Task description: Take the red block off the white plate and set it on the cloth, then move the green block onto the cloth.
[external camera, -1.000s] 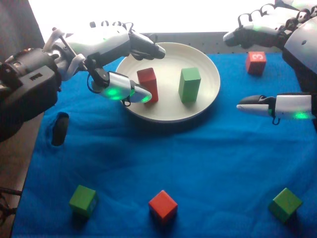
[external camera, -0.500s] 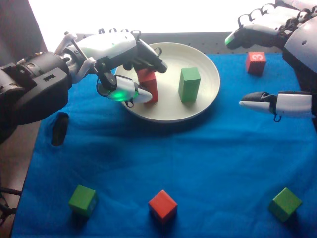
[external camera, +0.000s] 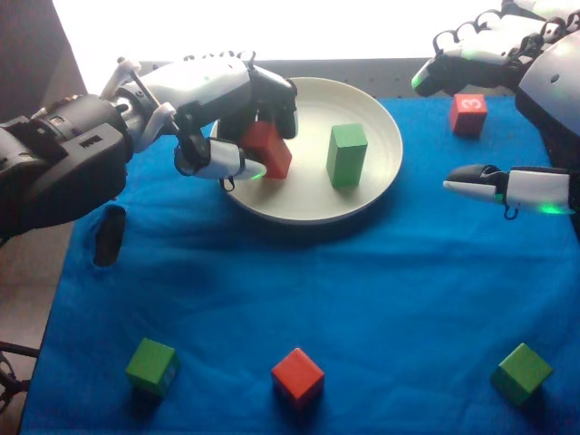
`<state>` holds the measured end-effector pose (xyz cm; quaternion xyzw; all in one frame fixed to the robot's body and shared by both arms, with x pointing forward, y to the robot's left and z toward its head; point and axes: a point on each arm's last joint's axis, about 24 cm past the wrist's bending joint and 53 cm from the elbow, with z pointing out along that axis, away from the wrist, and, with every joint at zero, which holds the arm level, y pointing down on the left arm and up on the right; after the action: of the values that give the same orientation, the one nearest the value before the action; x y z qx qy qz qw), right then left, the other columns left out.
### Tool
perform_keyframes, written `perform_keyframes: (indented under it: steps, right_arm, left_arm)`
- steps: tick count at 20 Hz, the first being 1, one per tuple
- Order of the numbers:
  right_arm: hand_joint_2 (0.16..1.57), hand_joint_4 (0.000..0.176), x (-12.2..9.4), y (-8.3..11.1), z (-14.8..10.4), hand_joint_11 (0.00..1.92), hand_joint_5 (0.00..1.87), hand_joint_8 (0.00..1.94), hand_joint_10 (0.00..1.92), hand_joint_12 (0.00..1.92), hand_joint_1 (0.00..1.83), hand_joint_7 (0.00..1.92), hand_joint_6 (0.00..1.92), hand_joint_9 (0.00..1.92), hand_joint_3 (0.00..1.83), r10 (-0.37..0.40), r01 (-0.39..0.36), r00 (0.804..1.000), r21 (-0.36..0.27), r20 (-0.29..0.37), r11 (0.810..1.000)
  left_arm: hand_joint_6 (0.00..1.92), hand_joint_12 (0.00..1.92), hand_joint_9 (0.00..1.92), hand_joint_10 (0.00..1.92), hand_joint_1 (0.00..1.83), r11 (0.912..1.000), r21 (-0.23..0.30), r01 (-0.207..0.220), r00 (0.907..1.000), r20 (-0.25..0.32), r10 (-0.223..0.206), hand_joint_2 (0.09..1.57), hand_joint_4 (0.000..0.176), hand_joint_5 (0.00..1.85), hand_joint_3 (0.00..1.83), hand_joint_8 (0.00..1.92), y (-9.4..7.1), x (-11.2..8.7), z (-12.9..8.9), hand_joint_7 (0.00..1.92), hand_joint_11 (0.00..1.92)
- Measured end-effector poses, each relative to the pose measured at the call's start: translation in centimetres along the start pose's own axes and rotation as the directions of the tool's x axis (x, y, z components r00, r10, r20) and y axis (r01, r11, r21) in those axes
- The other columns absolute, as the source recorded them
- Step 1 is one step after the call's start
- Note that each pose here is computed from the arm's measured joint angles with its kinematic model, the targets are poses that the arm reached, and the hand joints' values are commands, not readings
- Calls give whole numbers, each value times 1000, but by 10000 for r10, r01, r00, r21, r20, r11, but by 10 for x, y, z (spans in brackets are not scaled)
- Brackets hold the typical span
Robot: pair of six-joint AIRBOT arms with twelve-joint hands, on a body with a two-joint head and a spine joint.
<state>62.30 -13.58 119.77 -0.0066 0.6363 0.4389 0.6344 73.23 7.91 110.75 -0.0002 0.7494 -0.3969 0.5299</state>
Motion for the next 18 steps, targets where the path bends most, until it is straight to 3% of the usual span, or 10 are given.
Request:
perform_keyframes:
  steps: [2, 5, 6, 7, 8, 11, 14, 15, 17, 18]
  right_arm:
    - [936, 0, 0, 0, 0, 83, 489, 786, 1090, 1729, 1015, 525, 662, 382, 0, 19, -19, 10000, 22, 6, 10000]
    - [948, 0, 0, 0, 0, 56, 450, 829, 1122, 1757, 1015, 497, 714, 359, 0, 27, -27, 10000, 24, 1, 10000]
    - [941, 0, 0, -1, 0, 78, 448, 807, 1109, 1754, 1009, 509, 714, 378, 0, 37, -37, 10000, 38, 9, 10000]
    - [947, 0, 0, -1, 0, 105, 440, 829, 1137, 1772, 1010, 518, 731, 392, 0, 43, -43, 10000, 45, 17, 10000]
    - [947, 0, 0, -1, 0, 76, 411, 860, 1157, 1793, 1010, 506, 757, 377, 0, 45, -45, 10000, 49, 15, 10000]
    - [944, 0, 0, -2, 0, 13, 384, 865, 1146, 1779, 1069, 460, 789, 333, 0, 64, -64, 10000, 78, 12, 9999]
    - [943, 0, 0, -3, 0, 24, 390, 876, 1162, 1772, 1088, 473, 794, 343, 0, 86, -87, 10000, 117, 34, 9999]
    - [942, 0, 0, -3, 0, 55, 404, 865, 1146, 1761, 1072, 489, 780, 366, 0, 100, -101, 9999, 140, 38, 9999]
    - [931, 0, 0, -3, 0, 74, 420, 871, 1153, 1761, 1085, 510, 776, 387, 0, 120, -121, 9999, 143, 40, 9998]
    - [939, 0, 0, -3, 0, 35, 398, 866, 1159, 1770, 1097, 489, 765, 356, 0, 126, -126, 9999, 144, 27, 9998]
  left_arm:
    - [1342, 1616, 768, 1515, 1337, 9995, 328, 31, 9996, 290, -40, 1232, 0, 656, 2, 1356, -10, -10, -9, 742, 691]
    - [1248, 1702, 751, 1560, 1323, 9962, 868, -75, 9967, 816, 4, 1232, 0, 691, 0, 1374, -23, -28, -33, 762, 636]
    - [1318, 1680, 643, 1320, 1172, 9950, 977, -199, 9956, 926, 108, 1243, 6, 742, 2, 1396, -26, -34, -44, 736, 494]
    - [1316, 1693, 616, 1221, 1151, 9940, 1059, -277, 9949, 999, 171, 1237, 25, 785, 0, 1367, -27, -37, -53, 732, 417]
    - [1255, 1721, 701, 1447, 1302, 9923, 1189, -348, 9935, 1114, 215, 1216, 0, 761, 0, 1325, -30, -40, -63, 784, 491]
    - [1202, 1607, 845, 1402, 1349, 9851, 1646, -500, 9922, 1209, 301, 1184, 0, 732, 0, 1210, -45, -39, -83, 870, 690]
    - [1225, 1590, 769, 1472, 1348, 9786, 1963, -614, 9940, 1013, 421, 1202, 0, 699, 1, 1244, -55, -28, -105, 854, 601]
    - [1218, 1582, 762, 1481, 1347, 9795, 1923, -604, 9945, 960, 425, 1204, 0, 696, 0, 1244, -55, -26, -111, 856, 576]
    - [1191, 1463, 797, 1444, 1345, 9801, 1880, -631, 9946, 931, 461, 1210, 0, 698, 0, 1344, -54, -26, -123, 788, 700]
    - [1097, 1456, 860, 1417, 1346, 9800, 1895, -605, 9952, 867, 447, 1197, 0, 745, 0, 1367, -56, -24, -128, 779, 721]
